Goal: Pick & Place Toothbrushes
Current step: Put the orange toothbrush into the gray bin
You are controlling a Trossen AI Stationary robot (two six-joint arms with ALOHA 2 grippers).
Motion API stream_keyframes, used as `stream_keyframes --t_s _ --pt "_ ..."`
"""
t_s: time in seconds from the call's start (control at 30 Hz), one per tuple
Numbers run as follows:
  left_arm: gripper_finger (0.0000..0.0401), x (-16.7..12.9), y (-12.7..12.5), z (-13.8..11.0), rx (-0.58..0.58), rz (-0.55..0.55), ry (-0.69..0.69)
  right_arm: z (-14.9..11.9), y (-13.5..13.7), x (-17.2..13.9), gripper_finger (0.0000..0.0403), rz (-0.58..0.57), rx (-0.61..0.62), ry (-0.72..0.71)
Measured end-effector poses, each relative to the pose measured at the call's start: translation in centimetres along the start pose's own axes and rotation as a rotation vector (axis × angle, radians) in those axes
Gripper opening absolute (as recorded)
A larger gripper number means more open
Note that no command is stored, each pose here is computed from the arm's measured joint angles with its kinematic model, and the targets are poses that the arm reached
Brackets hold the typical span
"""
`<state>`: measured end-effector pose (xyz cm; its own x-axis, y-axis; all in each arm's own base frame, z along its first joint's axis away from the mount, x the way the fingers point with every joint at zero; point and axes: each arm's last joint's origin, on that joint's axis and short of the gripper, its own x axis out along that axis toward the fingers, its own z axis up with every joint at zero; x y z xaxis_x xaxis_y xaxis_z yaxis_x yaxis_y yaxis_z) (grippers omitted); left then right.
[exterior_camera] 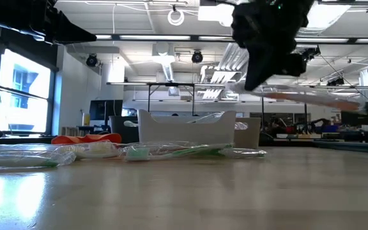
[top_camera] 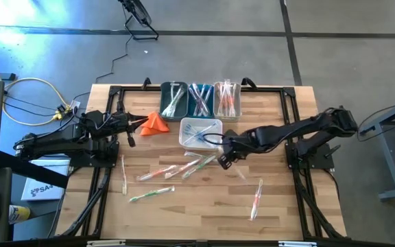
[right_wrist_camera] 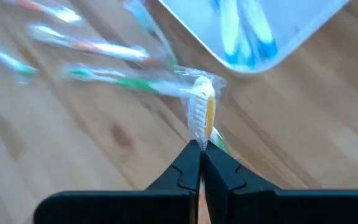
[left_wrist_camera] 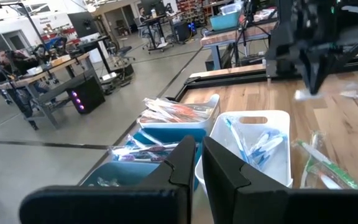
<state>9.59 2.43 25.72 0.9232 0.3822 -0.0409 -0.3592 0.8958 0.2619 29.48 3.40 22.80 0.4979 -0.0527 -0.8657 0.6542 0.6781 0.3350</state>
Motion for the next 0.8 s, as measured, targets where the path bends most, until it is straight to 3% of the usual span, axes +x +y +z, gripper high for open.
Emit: stream_keyframes --t_s 0.23,0.43,0.8 --pt "0.0023 0.0 0.0 0.0 0.0 0.001 0.0 1.5 -0.1 -4.0 0.0003 0.027 -0.035 -0.198" --pt "0.0023 0.0 0.0 0.0 0.0 0.001 0.0 3.2 -1.8 -7.0 0.0003 -0.011 -0.016 -0.377" --pt "0.0023 0.0 0.0 0.0 0.0 0.0 0.0 7.4 -4.6 -8.5 0.0003 -0.125 -0.036 -0.624"
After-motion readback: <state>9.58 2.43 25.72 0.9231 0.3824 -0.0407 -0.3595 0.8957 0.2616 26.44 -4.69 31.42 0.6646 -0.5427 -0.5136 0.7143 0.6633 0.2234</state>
